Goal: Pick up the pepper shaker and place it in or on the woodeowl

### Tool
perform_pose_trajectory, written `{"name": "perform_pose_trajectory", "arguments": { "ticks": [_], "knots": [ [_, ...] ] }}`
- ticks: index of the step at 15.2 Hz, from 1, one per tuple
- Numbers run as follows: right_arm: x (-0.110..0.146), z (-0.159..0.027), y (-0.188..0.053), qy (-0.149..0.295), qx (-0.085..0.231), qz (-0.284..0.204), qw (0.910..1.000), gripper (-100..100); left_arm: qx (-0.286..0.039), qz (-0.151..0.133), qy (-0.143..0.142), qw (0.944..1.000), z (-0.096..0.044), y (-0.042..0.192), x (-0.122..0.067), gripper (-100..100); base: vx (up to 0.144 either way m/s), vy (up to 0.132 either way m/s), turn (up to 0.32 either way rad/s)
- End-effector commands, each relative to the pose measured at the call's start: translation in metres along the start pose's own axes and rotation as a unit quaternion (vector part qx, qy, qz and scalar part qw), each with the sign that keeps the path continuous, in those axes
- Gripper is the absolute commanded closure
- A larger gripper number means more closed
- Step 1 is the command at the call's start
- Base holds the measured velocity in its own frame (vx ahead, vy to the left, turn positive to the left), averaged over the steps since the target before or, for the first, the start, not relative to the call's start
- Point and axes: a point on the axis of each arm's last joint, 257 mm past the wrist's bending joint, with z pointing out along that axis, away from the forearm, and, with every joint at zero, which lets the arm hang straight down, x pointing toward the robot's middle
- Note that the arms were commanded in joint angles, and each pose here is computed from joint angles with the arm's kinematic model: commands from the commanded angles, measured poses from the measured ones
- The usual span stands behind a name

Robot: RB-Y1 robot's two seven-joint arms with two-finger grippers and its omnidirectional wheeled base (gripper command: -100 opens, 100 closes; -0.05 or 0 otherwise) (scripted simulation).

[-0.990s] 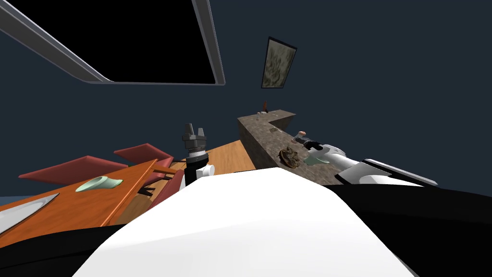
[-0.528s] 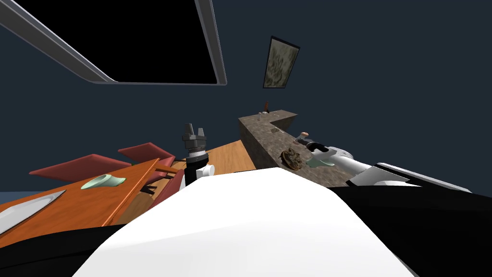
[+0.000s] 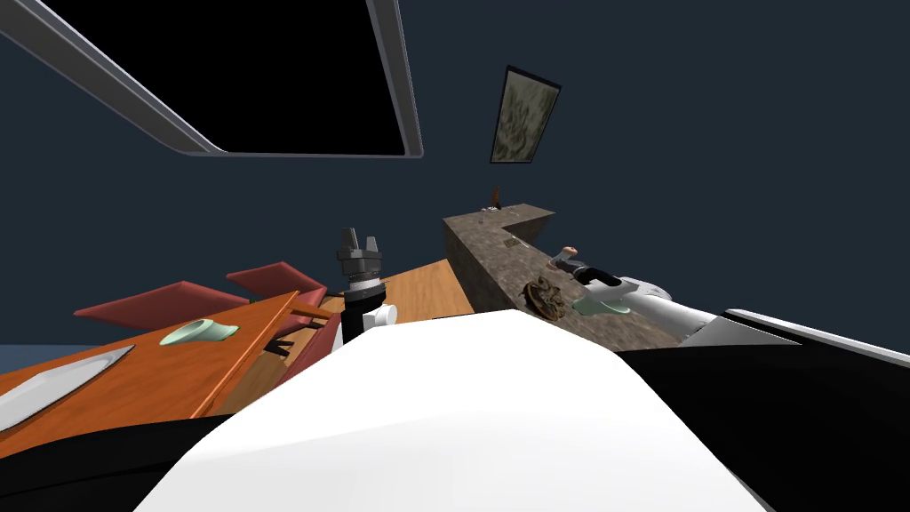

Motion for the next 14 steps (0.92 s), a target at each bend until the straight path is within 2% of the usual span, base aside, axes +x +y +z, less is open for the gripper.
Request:
{"name": "perform_pose_trajectory", "arguments": {
  "ticks": [1, 3, 4, 5, 7, 10, 13, 14],
  "knots": [
    [0.002, -0.001, -0.004, 0.000, 0.005, 0.009, 0.9999, 100, 0.000, 0.000, 0.000, 1.0000, 0.000, 0.000, 0.000, 0, 0.024, 0.010, -0.009],
    [0.000, -0.001, -0.006, -0.003, 0.009, 0.027, 0.9996, 100, 0.000, 0.000, 0.000, 1.0000, 0.000, 0.000, 0.000, 0, 0.005, 0.003, -0.004],
    [0.001, -0.001, -0.004, -0.002, 0.007, 0.017, 0.9998, 100, 0.000, 0.000, 0.000, 1.0000, 0.000, 0.000, 0.000, 0, 0.000, 0.000, 0.000],
    [-0.018, 0.004, -0.004, -0.030, 0.008, 0.053, 0.9981, -100, 0.000, 0.000, 0.000, 1.0000, 0.000, 0.000, 0.000, 0, -0.027, 0.050, 0.044],
    [-0.021, 0.004, -0.005, -0.034, 0.010, 0.057, 0.9977, -100, 0.000, 0.000, 0.000, 1.0000, 0.000, 0.000, 0.000, 0, -0.042, 0.089, 0.074],
    [-0.032, 0.004, -0.020, -0.048, 0.024, 0.078, 0.9955, -100, 0.000, 0.000, 0.000, 1.0000, 0.000, 0.000, 0.000, 0, -0.049, 0.061, 0.099],
    [-0.031, -0.004, -0.048, -0.046, 0.051, 0.088, 0.9938, -100, 0.000, 0.000, 0.000, 1.0000, 0.000, 0.000, 0.000, 0, -0.053, 0.009, 0.160],
    [-0.031, -0.004, -0.048, -0.046, 0.051, 0.088, 0.9938, -100, 0.000, 0.000, 0.000, 1.0000, 0.000, 0.000, 0.000, 0, -0.056, -0.029, 0.120]
  ]
}}
